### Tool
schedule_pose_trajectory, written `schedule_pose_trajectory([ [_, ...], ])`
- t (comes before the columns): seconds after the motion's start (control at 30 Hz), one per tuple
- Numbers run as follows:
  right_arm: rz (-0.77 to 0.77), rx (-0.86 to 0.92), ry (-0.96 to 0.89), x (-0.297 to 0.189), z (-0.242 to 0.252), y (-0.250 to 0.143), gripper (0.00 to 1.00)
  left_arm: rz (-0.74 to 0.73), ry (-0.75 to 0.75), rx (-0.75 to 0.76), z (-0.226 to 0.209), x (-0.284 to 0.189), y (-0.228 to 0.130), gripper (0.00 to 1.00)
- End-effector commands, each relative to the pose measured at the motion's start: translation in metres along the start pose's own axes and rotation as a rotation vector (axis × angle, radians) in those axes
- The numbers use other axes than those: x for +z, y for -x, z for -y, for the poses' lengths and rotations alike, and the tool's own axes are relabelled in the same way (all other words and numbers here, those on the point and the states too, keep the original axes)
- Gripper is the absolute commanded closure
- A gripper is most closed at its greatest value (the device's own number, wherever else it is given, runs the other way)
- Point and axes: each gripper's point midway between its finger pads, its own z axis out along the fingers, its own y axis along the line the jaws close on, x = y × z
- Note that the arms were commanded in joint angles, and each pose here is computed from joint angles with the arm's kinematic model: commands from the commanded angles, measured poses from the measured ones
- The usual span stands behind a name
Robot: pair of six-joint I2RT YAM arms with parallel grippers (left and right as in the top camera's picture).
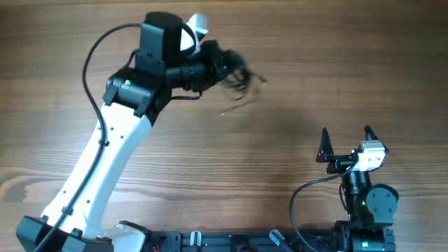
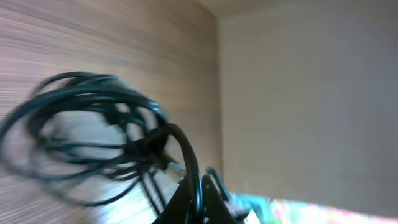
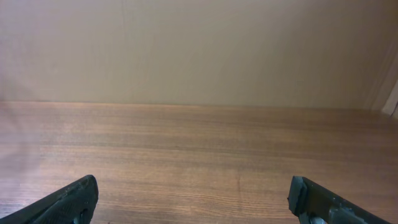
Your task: Untangle cables
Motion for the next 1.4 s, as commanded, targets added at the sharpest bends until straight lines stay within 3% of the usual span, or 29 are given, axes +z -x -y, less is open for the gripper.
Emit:
schedule_pose_trajectory([
  [0.0, 0.004, 0.013, -0.014, 0.000, 0.003, 0.001, 0.00, 0.017, 0.093, 0.046, -0.017, -0.002, -0.002, 0.96],
  [0.1, 0.004, 0.013, -0.014, 0.000, 0.003, 0.001, 0.00, 0.180, 0.497, -0.011, -0.092, -0.017, 0.011, 0.96],
  [0.2, 0.004, 0.013, -0.014, 0.000, 0.003, 0.001, 0.00, 0.220, 0.816, -0.009, -0.146, -0.033, 0.005, 0.96],
  [0.3, 0.004, 0.013, -0.014, 0.000, 0.003, 0.001, 0.00, 0.148, 0.849, -0.028, -0.160, -0.023, -0.008, 0.96],
  [0.37, 0.005, 0.014, -0.014, 0.000, 0.003, 0.001, 0.00, 0.087, 0.772, -0.052, -0.152, -0.011, -0.016, 0.96],
  [0.47, 0.004, 0.013, -0.014, 0.000, 0.003, 0.001, 0.00, -0.034, 0.477, -0.077, -0.106, 0.013, -0.026, 0.96],
  [0.5, 0.004, 0.013, -0.014, 0.000, 0.003, 0.001, 0.00, -0.075, 0.333, -0.072, -0.079, 0.017, -0.027, 0.96],
  [0.53, 0.004, 0.013, -0.014, 0.000, 0.003, 0.001, 0.00, -0.157, -0.007, 0.000, -0.013, 0.010, -0.025, 0.96],
  [0.63, 0.004, 0.013, -0.014, 0.000, 0.003, 0.001, 0.00, -0.184, -0.199, 0.070, 0.026, -0.009, -0.020, 0.96],
  [0.7, 0.004, 0.013, -0.014, 0.000, 0.003, 0.001, 0.00, -0.137, -0.197, 0.084, 0.027, -0.016, -0.010, 0.96],
  [0.8, 0.004, 0.013, -0.014, 0.000, 0.003, 0.001, 0.00, 0.034, 0.035, -0.001, -0.020, -0.017, 0.019, 0.96],
  [0.93, 0.005, 0.014, -0.014, 0.000, 0.003, 0.001, 0.00, 0.321, 0.609, -0.095, -0.125, -0.050, 0.046, 0.96],
  [1.03, 0.004, 0.013, -0.014, 0.000, 0.003, 0.001, 0.00, 0.290, 0.699, -0.109, -0.143, -0.049, 0.035, 0.96],
  [1.13, 0.004, 0.013, -0.014, 0.000, 0.003, 0.001, 0.00, 0.198, 0.583, -0.120, -0.126, -0.032, 0.023, 0.96],
  [1.2, 0.004, 0.013, -0.014, 0.000, 0.003, 0.001, 0.00, 0.107, 0.421, -0.112, -0.099, -0.017, 0.013, 0.96],
  [1.3, 0.004, 0.013, -0.014, 0.000, 0.003, 0.001, 0.00, -0.085, 0.055, -0.063, -0.031, -0.002, -0.006, 0.96],
  [1.37, 0.005, 0.014, -0.014, 0.000, 0.003, 0.001, 0.00, -0.218, -0.238, 0.060, 0.027, -0.010, -0.019, 0.96],
])
